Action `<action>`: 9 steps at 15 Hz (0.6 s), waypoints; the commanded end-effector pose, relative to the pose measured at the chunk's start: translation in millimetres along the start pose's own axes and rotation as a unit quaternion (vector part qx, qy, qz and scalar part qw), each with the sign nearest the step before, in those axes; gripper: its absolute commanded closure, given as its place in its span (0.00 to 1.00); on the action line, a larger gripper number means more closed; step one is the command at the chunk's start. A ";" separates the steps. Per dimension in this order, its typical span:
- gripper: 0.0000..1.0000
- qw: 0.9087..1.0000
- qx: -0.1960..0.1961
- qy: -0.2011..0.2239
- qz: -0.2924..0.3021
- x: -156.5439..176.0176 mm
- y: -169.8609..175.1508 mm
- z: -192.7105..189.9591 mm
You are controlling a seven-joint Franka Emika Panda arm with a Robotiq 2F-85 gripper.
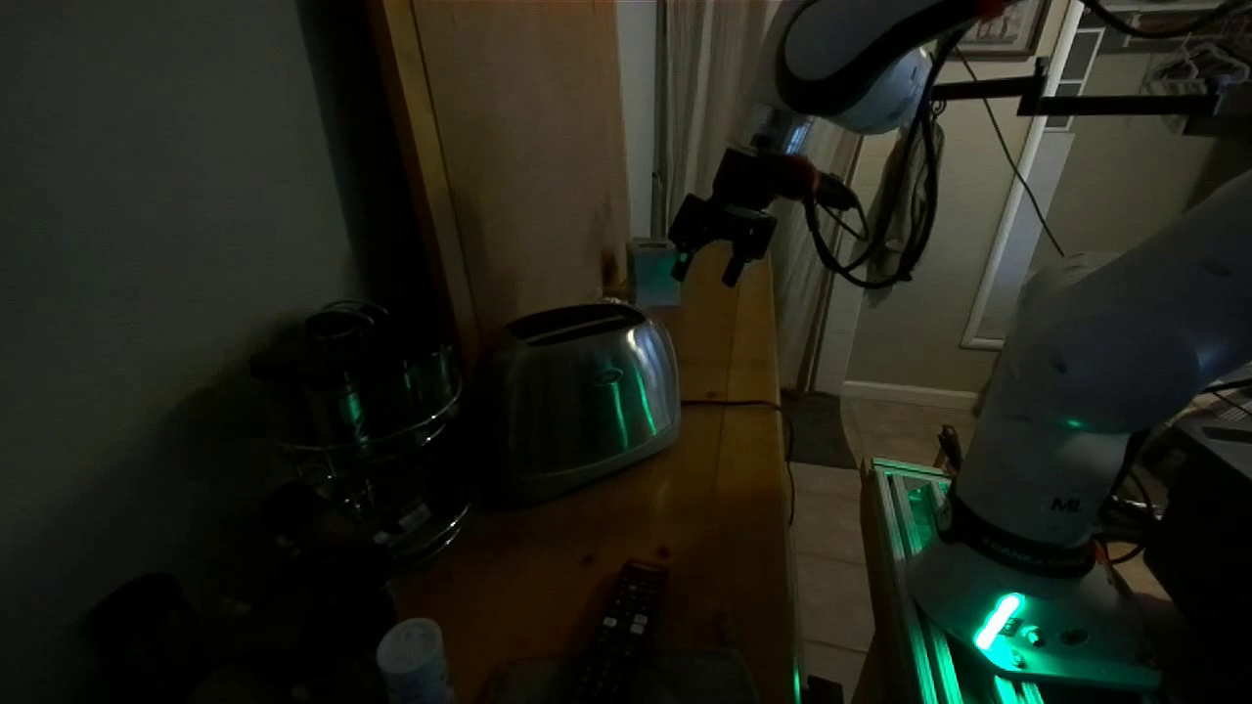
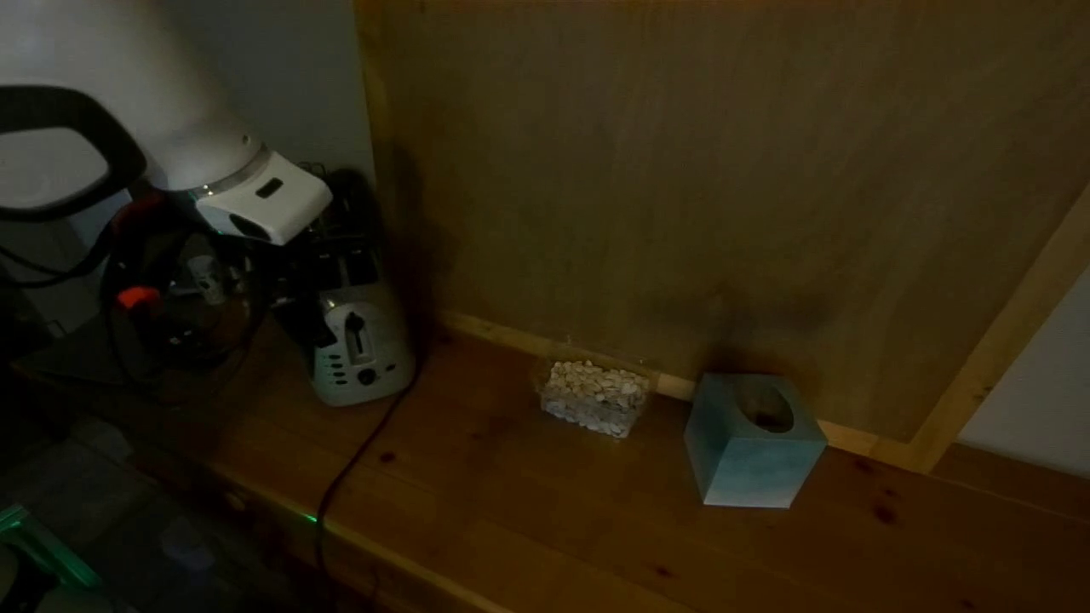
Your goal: Press a button on the toaster.
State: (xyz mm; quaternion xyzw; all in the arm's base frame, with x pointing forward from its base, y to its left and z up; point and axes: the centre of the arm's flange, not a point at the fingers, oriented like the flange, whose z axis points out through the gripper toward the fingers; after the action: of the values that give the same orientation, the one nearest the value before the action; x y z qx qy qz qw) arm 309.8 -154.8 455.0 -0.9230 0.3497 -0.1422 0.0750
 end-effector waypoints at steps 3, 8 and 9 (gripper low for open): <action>0.00 0.988 0.011 0.011 -0.153 -43.5 -49.2 -24.1; 0.00 0.983 0.017 0.020 -0.184 -38.9 -67.9 -30.9; 0.00 0.982 0.017 0.022 -0.188 -39.4 -68.4 -32.3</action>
State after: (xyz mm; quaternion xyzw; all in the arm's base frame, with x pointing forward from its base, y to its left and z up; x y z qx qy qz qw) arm 314.1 -78.9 493.7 -0.9675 0.1690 -0.1801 0.0550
